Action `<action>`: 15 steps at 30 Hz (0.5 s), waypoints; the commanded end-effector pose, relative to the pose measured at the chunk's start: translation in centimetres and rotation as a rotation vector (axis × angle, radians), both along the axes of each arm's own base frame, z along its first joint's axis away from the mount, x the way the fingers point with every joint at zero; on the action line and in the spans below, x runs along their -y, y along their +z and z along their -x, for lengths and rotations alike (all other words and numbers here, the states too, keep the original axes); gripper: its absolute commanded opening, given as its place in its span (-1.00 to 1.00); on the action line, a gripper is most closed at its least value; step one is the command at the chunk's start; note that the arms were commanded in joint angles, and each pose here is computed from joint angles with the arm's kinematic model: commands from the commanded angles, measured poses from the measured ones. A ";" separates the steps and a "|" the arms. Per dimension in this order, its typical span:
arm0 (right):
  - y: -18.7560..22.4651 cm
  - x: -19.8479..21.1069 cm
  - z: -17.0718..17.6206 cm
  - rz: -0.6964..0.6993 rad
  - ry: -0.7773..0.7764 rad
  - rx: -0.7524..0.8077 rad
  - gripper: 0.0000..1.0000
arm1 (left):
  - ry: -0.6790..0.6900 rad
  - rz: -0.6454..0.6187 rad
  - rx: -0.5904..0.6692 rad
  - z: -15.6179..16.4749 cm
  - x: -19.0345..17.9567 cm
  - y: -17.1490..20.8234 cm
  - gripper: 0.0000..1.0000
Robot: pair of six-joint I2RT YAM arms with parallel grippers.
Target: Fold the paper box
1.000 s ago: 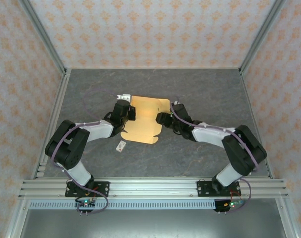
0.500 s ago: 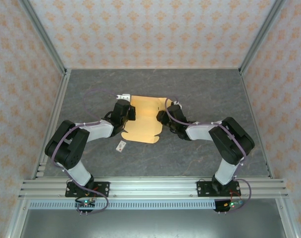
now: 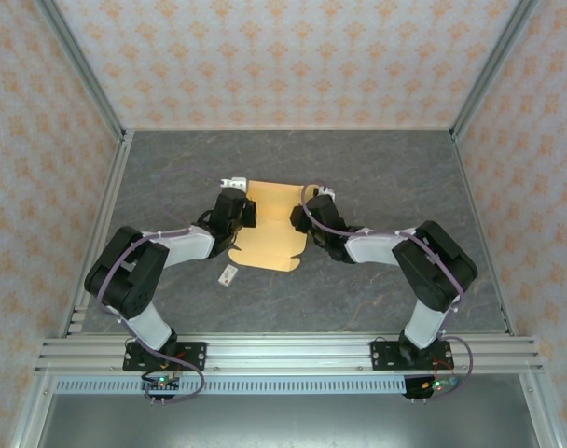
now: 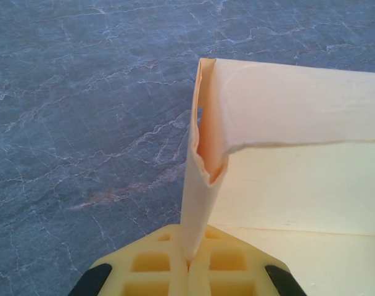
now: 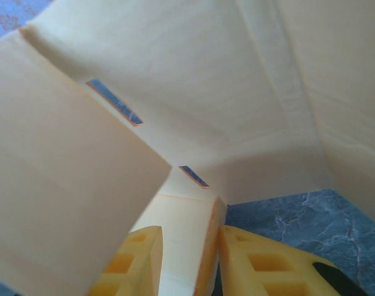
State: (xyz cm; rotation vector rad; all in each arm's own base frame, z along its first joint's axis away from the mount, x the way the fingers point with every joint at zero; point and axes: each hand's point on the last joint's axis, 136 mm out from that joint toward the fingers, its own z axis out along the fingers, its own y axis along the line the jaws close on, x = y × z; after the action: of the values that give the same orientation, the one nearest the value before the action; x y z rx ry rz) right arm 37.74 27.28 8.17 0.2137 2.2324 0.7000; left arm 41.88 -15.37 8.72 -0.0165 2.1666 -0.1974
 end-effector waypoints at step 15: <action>-0.7 -4.0 -0.3 -0.087 0.131 0.013 -0.28 | -0.017 0.022 0.017 -0.7 1.4 0.9 -1.00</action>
State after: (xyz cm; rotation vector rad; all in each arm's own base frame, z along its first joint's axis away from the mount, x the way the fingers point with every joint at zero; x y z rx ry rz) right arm 37.97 29.03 6.08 0.1692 2.2605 0.7661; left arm 41.82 -15.19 8.09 -0.0154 2.1926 -0.1750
